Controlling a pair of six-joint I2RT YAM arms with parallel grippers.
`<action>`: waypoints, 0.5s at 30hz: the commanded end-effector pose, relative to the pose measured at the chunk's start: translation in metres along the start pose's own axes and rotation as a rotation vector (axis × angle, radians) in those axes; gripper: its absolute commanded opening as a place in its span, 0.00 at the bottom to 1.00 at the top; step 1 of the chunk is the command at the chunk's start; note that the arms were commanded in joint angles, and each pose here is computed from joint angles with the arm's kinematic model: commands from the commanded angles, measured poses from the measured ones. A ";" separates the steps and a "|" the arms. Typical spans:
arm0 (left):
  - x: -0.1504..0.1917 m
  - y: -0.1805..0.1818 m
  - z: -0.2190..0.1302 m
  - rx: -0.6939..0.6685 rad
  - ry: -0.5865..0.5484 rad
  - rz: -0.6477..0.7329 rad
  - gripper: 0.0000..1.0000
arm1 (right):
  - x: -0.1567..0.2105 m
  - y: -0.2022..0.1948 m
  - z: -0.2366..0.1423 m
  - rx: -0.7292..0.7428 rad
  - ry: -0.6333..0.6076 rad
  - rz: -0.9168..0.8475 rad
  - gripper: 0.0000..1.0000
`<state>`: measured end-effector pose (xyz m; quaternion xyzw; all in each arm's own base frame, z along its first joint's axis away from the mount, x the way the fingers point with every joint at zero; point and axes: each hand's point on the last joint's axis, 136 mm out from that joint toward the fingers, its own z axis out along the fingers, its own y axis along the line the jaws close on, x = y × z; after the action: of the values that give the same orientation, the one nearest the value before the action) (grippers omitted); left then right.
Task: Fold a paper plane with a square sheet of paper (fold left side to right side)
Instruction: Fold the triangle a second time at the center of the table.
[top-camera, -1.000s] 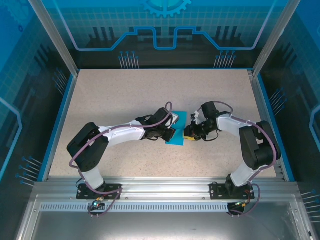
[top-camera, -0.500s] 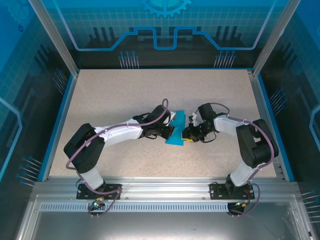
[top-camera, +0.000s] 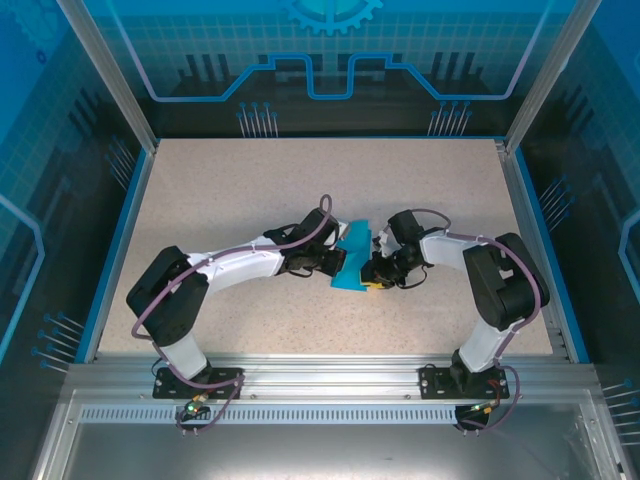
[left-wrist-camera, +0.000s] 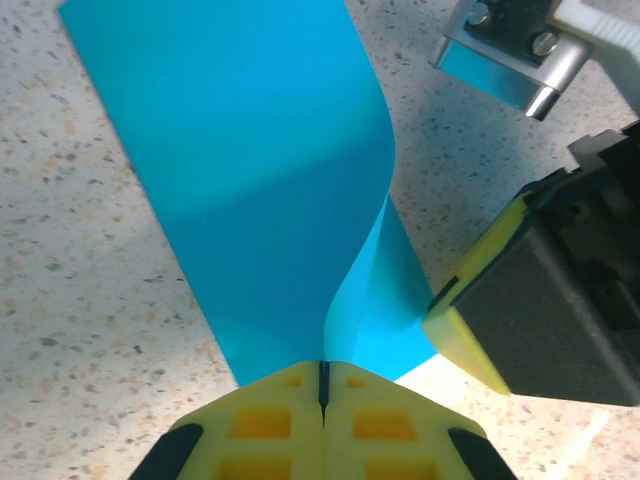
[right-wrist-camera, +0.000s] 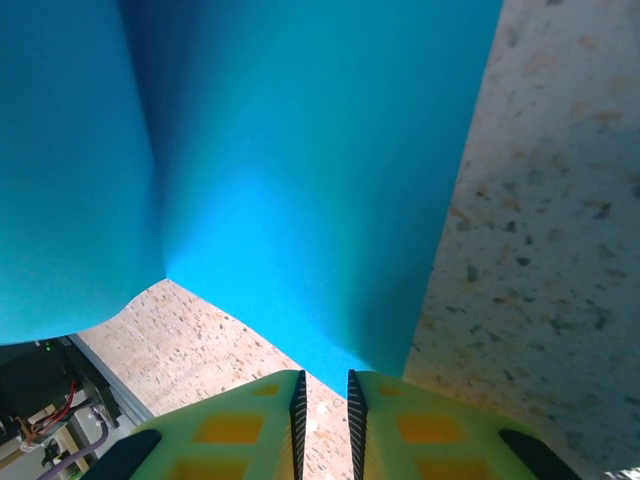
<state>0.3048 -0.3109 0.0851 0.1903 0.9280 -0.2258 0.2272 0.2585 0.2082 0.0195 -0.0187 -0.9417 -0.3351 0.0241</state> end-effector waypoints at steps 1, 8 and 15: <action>0.001 -0.017 0.006 0.117 0.018 -0.075 0.03 | -0.001 0.001 0.001 0.024 0.003 -0.005 0.21; 0.016 -0.015 0.026 0.143 0.058 -0.160 0.04 | -0.003 0.002 -0.003 0.026 -0.015 -0.032 0.21; 0.021 -0.002 0.026 0.082 0.057 -0.181 0.04 | -0.002 0.000 -0.002 0.033 -0.010 -0.033 0.21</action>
<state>0.2927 -0.3272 0.0566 0.1374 0.9335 -0.2844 0.1699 0.2599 0.2051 0.0171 -0.0164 -0.9455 -0.3246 0.0182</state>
